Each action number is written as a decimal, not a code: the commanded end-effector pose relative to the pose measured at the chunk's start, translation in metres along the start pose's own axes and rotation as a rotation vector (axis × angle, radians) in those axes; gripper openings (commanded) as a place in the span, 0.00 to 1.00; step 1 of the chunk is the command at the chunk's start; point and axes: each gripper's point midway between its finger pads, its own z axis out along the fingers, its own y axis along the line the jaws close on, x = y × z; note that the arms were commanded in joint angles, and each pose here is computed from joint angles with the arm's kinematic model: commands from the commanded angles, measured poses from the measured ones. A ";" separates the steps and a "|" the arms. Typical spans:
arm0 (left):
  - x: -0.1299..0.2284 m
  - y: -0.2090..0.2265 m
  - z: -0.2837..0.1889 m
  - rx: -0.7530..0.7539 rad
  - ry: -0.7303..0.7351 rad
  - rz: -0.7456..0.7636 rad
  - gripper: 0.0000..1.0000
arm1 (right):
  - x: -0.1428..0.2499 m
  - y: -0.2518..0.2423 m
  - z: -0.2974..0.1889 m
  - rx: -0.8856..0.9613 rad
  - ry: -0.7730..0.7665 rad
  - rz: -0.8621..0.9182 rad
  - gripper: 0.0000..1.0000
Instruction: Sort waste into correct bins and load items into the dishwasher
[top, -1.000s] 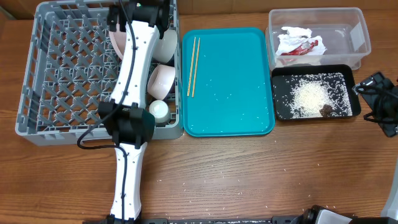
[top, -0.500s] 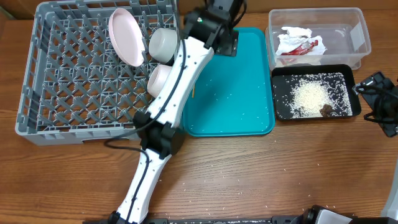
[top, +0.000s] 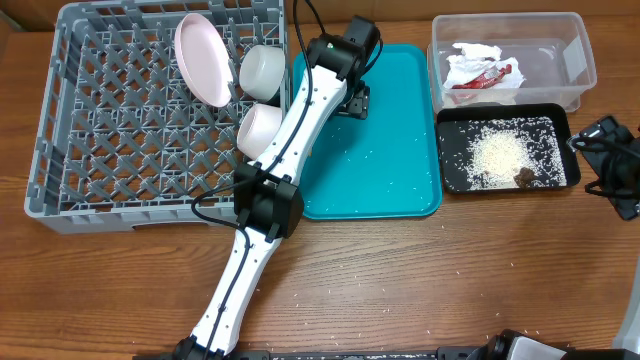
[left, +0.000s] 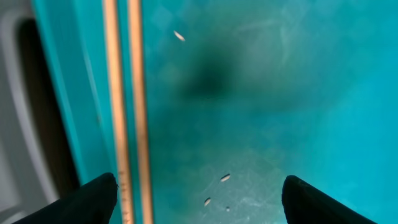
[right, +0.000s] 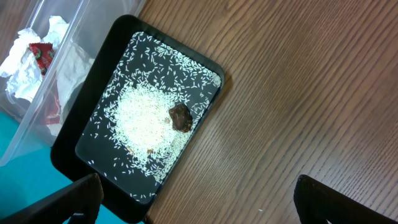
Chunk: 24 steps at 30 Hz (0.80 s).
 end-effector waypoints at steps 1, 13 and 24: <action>0.005 0.001 0.014 0.018 0.037 -0.017 0.85 | -0.006 0.000 -0.004 0.000 -0.021 0.009 1.00; 0.007 0.009 0.037 -0.009 0.050 -0.031 0.86 | -0.006 0.000 -0.004 0.001 -0.020 0.009 1.00; 0.004 0.021 0.052 -0.025 0.049 -0.041 0.87 | -0.006 0.000 -0.004 0.000 -0.021 0.009 1.00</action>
